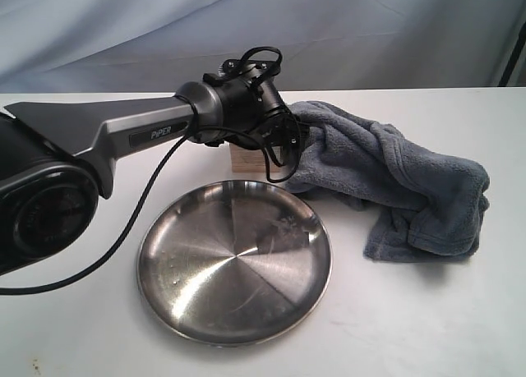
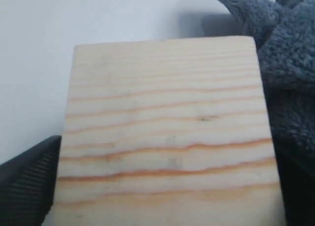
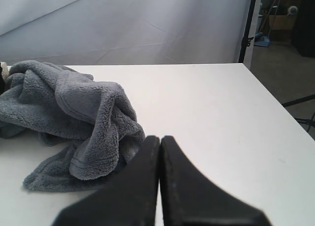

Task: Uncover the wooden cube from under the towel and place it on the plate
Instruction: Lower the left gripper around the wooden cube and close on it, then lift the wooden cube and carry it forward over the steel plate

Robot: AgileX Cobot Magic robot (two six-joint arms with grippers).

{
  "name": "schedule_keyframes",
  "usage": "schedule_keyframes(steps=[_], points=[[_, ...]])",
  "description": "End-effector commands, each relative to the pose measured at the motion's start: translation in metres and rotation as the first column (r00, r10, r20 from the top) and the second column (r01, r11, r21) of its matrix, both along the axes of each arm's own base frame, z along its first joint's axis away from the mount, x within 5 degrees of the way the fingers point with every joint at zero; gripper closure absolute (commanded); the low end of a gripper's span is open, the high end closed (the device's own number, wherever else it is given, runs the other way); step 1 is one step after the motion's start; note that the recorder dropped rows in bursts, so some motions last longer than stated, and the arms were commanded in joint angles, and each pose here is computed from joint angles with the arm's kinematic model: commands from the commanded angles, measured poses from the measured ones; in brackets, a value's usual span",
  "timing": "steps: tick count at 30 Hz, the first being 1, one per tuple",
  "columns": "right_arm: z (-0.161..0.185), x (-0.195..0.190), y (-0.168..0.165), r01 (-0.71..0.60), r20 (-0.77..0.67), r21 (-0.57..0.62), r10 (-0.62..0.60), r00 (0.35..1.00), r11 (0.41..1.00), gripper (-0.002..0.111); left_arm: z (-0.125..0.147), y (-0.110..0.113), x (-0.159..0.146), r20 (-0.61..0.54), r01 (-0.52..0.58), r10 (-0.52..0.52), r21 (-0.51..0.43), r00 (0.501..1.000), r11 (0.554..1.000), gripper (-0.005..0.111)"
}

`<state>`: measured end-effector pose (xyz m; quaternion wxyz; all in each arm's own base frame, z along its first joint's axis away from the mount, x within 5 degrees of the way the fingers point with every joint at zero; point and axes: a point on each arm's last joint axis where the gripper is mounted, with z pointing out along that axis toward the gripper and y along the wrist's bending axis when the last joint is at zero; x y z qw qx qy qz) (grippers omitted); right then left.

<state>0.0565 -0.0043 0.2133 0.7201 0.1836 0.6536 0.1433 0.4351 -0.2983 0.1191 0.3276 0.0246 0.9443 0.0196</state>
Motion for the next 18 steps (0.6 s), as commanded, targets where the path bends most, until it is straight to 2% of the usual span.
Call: schedule_keyframes(steps=[1,7,12,18], points=[[-0.002,0.0,0.0,-0.005,-0.006,0.009,0.005,1.0,1.0,0.105,-0.002,0.0,0.001,-0.005,-0.009,0.009,-0.02,1.0,1.0,0.015],[-0.002,0.0,0.0,-0.005,-0.006,0.009,0.005,1.0,1.0,0.105,-0.008,0.001,0.001,-0.02,-0.015,0.015,-0.028,1.0,0.999,0.045],[-0.002,0.0,0.0,-0.005,-0.006,0.009,0.005,1.0,1.0,0.105,-0.015,0.002,0.0,-0.04,-0.025,0.025,-0.005,0.999,1.0,0.061],[-0.002,0.0,0.0,-0.005,-0.006,0.009,0.005,1.0,1.0,0.105,0.002,0.003,0.001,-0.006,-0.013,0.013,0.003,1.0,1.0,0.083]])
